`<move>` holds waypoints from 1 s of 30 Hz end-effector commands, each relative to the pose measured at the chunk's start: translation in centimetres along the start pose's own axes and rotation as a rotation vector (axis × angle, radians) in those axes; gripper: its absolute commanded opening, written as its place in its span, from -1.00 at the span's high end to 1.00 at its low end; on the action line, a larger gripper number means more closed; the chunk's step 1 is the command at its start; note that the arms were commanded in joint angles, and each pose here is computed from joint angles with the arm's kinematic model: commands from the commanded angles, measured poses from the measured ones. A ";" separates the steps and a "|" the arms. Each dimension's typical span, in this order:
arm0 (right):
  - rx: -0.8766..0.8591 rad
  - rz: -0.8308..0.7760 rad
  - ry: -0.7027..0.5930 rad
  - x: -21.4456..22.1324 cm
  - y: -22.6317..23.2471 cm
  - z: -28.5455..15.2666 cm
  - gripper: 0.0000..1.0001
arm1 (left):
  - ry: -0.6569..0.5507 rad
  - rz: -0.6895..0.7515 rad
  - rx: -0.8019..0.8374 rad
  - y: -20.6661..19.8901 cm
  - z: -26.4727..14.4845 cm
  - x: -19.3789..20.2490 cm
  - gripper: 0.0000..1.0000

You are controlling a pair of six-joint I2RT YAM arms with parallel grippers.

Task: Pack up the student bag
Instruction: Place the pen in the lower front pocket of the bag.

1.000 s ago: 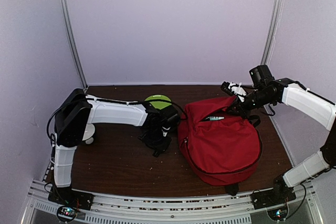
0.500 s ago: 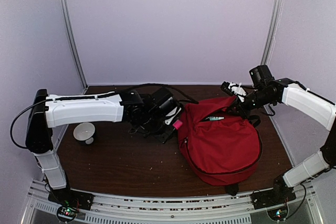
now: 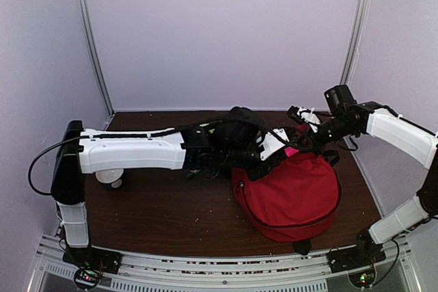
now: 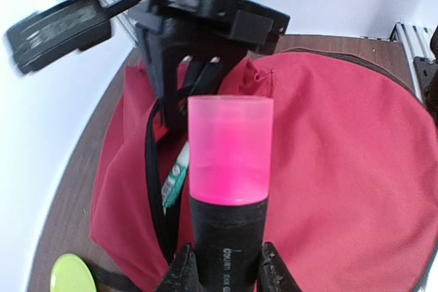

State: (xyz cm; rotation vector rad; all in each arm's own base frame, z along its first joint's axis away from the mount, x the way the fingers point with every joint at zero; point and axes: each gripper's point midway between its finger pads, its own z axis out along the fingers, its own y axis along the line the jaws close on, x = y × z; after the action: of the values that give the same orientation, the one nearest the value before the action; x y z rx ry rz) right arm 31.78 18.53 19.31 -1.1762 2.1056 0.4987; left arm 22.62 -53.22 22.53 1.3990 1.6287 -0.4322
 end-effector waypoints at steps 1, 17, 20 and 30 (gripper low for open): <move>-0.017 0.002 -0.042 -1.6 -0.1 -0.3 1.00 | -0.111 0.185 -0.025 0.5 1.6 -2.6 1.00; -0.018 0.005 -0.060 -2.7 -0.4 -0.6 1.00 | -0.105 0.433 -0.118 1.0 7.0 -1.8 1.00; -0.019 0.006 -0.060 -2.7 -0.4 -0.5 1.00 | -0.068 0.481 -0.174 1.8 8.0 -1.3 1.00; -0.017 -0.001 -0.065 -2.7 -0.2 -0.8 1.00 | 0.065 0.503 -0.388 5.8 10.7 0.8 1.00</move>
State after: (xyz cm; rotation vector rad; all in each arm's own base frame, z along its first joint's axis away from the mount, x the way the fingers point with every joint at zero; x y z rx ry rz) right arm 32.45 18.85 19.85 -1.1587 2.1179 0.5167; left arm 29.46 -59.29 15.99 1.5754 1.2598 0.0956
